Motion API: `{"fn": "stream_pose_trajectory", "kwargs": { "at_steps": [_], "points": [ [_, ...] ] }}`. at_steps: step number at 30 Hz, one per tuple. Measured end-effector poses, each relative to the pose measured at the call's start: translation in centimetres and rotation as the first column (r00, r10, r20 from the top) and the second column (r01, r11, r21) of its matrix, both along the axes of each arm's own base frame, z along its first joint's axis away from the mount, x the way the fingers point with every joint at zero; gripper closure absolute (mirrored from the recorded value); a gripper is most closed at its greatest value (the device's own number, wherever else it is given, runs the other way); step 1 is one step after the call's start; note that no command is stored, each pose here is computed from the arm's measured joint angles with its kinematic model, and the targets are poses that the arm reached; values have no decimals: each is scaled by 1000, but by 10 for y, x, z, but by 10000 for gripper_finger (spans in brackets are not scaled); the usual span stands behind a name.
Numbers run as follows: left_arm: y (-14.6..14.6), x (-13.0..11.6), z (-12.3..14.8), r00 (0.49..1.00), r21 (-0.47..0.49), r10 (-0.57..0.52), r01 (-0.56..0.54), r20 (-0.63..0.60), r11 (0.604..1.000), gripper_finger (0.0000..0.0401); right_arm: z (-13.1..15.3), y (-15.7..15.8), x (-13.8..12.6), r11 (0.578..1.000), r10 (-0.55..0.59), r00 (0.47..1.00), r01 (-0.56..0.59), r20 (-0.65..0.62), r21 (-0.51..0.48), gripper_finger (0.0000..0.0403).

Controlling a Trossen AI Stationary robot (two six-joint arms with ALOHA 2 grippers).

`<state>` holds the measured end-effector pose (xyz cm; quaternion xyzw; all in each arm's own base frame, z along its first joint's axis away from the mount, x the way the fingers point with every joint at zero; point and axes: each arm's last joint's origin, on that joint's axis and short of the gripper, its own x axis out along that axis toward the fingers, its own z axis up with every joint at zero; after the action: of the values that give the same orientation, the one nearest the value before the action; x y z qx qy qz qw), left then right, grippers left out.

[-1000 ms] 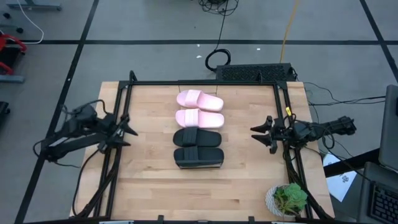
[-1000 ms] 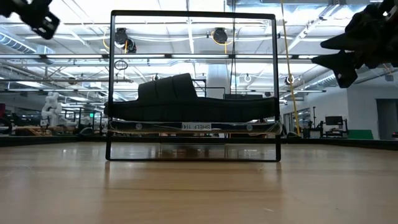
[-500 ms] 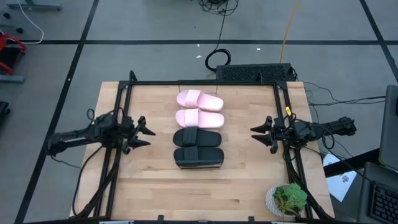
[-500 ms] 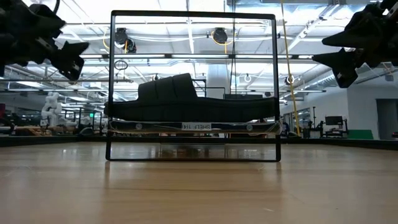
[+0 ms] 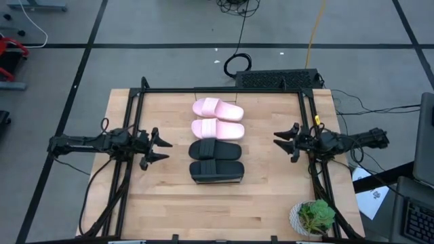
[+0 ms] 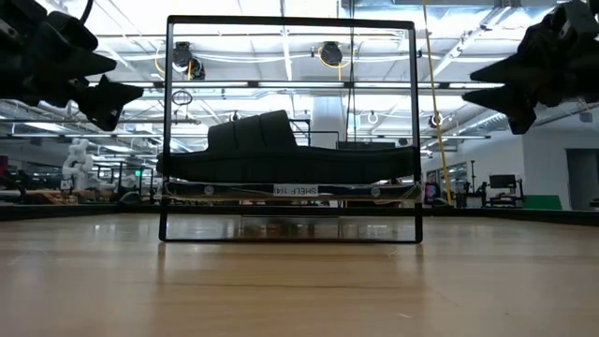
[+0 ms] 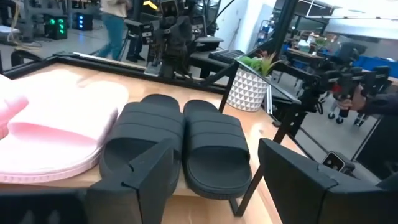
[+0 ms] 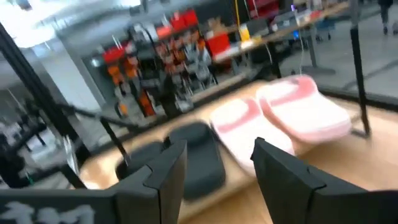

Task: Pick and place slides into the shelf
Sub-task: Return to Home Position

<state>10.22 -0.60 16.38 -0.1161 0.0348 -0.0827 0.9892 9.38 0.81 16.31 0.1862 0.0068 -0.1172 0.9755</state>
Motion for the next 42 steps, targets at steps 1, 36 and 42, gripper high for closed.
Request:
{"fn": "stream_pose_trajectory", "kwargs": {
  "at_steps": [1,36,42],
  "points": [
    [0,0,0,1000,0,3,-3,0,1000,167,3,0,0,1000,-4,1000,4,31,-8,229],
    [1,0,0,999,-87,32,-33,-17,996,167,7,-7,2,997,26,998,-21,66,-78,229],
    [1,0,0,999,-88,32,-33,-17,996,167,7,-7,2,997,25,998,-20,66,-78,229]
  ]
}}
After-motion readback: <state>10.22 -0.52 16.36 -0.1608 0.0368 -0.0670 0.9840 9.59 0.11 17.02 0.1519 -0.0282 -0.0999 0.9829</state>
